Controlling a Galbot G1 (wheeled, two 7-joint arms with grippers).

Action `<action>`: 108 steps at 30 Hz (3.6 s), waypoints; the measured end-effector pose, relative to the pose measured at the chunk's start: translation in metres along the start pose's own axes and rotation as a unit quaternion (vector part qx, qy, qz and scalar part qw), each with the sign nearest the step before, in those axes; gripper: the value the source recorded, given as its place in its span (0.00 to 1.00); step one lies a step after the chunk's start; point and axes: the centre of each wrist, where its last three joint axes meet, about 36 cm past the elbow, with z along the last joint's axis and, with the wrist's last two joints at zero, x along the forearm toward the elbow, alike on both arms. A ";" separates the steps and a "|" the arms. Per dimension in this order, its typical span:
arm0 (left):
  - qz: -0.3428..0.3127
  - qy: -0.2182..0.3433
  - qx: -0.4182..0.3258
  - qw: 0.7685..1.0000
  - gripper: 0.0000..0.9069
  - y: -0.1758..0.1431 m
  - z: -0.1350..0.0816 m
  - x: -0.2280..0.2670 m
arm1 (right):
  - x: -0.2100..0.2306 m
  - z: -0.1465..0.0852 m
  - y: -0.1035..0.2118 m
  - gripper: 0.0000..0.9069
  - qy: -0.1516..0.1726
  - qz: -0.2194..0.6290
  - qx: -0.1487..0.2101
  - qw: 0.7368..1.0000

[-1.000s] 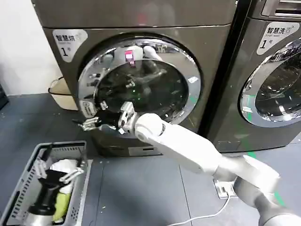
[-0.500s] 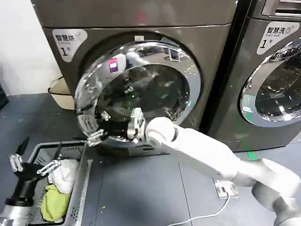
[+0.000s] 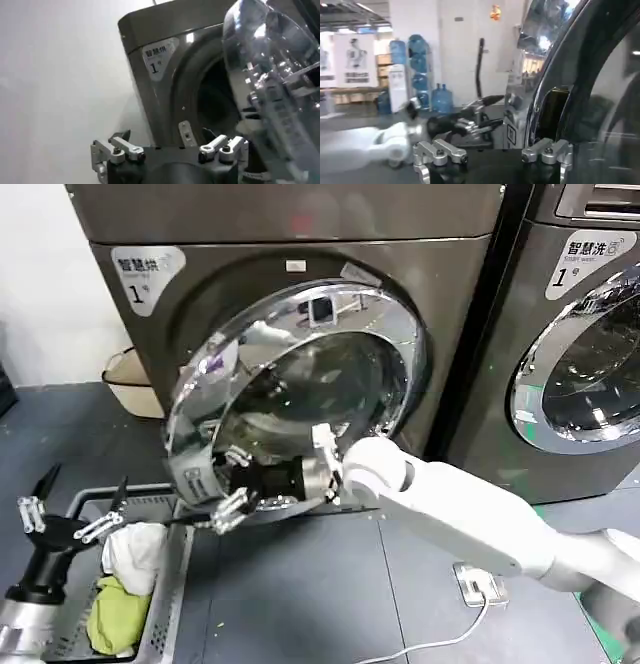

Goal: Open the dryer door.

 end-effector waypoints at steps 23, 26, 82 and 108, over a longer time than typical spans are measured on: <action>0.143 -0.021 -0.006 0.989 1.00 -0.025 0.015 -0.060 | 0.112 -0.017 0.092 1.00 -0.011 0.101 0.027 0.995; 0.165 -0.030 -0.002 0.986 1.00 -0.033 0.014 -0.068 | 0.139 -0.017 0.108 1.00 -0.002 0.142 0.044 0.989; 0.395 -0.155 0.086 0.901 1.00 -0.193 0.021 -0.199 | 0.328 0.115 0.479 1.00 0.151 0.939 0.141 0.274; 0.482 -0.195 0.111 0.847 1.00 -0.332 -0.014 -0.271 | 0.355 0.106 0.579 1.00 0.275 0.946 0.169 -0.015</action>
